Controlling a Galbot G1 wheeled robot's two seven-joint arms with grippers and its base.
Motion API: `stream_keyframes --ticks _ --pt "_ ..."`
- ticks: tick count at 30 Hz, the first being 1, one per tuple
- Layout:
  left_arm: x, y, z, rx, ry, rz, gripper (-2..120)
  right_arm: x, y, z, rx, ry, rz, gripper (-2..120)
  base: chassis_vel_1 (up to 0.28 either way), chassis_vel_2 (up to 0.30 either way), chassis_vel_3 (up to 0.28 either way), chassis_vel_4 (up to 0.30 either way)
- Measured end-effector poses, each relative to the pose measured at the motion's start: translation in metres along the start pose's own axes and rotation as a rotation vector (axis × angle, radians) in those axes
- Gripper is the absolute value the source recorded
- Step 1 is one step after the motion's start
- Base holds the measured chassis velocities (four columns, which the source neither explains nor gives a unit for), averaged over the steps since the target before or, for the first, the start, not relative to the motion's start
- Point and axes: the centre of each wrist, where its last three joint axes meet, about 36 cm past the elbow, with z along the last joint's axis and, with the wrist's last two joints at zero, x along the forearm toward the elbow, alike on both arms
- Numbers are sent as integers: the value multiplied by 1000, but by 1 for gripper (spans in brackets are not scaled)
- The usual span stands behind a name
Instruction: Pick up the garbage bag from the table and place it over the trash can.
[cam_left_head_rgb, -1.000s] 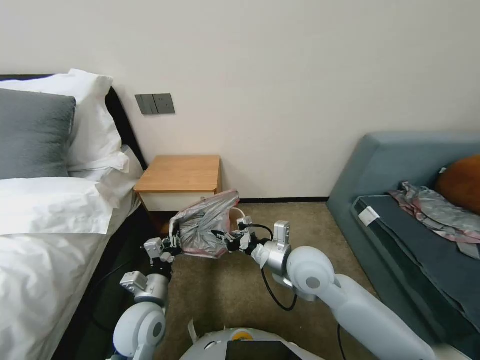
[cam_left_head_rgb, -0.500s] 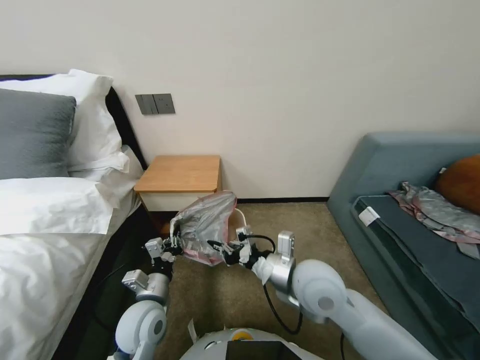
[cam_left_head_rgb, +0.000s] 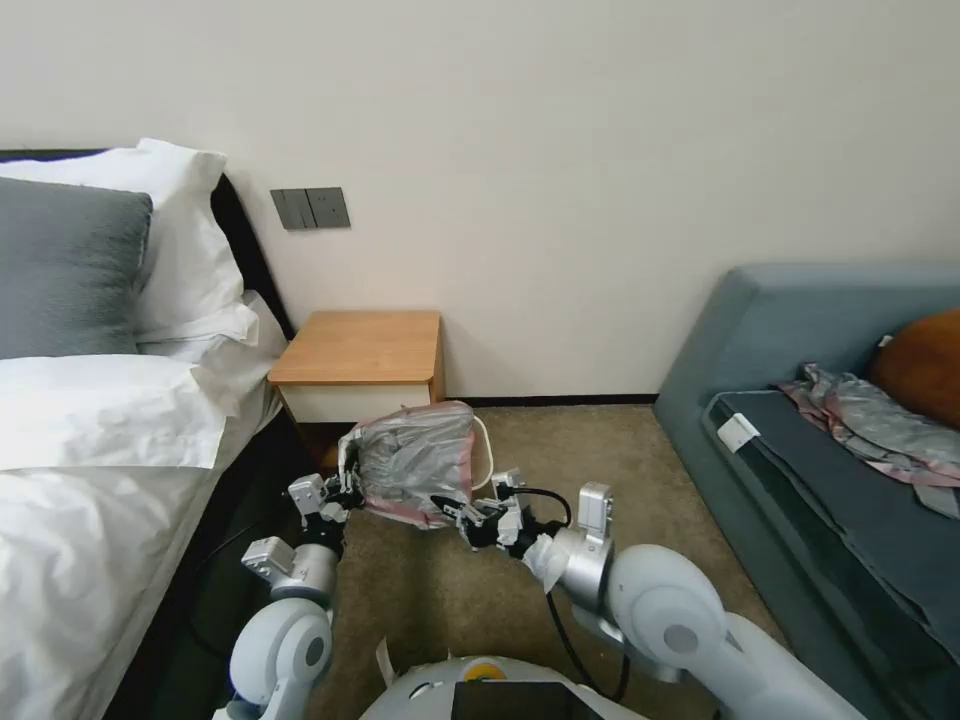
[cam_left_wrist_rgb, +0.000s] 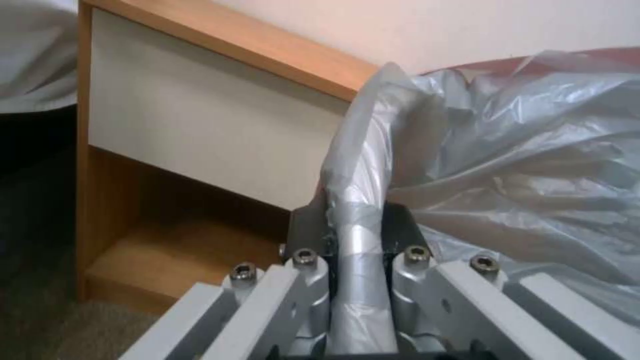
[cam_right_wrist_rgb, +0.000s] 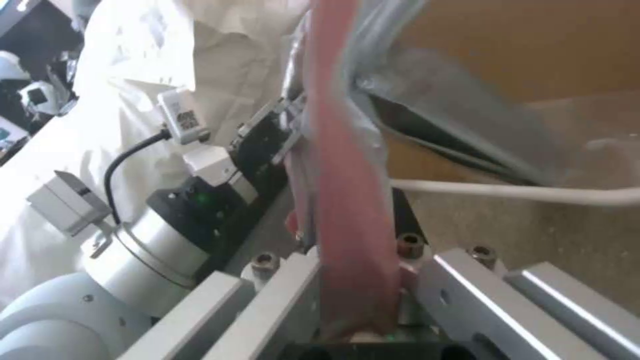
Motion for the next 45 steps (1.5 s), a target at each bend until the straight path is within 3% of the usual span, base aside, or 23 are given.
stream_keyframes --ticks 10,32,45 --pt "1 -1 -3 11 -4 3 5 7 -4 18 10 -18 51 0 0 0 0 0" --pt "2 -4 -8 43 -10 13 5 -24 -43 37 54 -38 207 0 0 0 0 0" --pt "2 -3 -11 46 -22 17 5 -21 -50 36 85 -64 325 50 0 0 0 0"
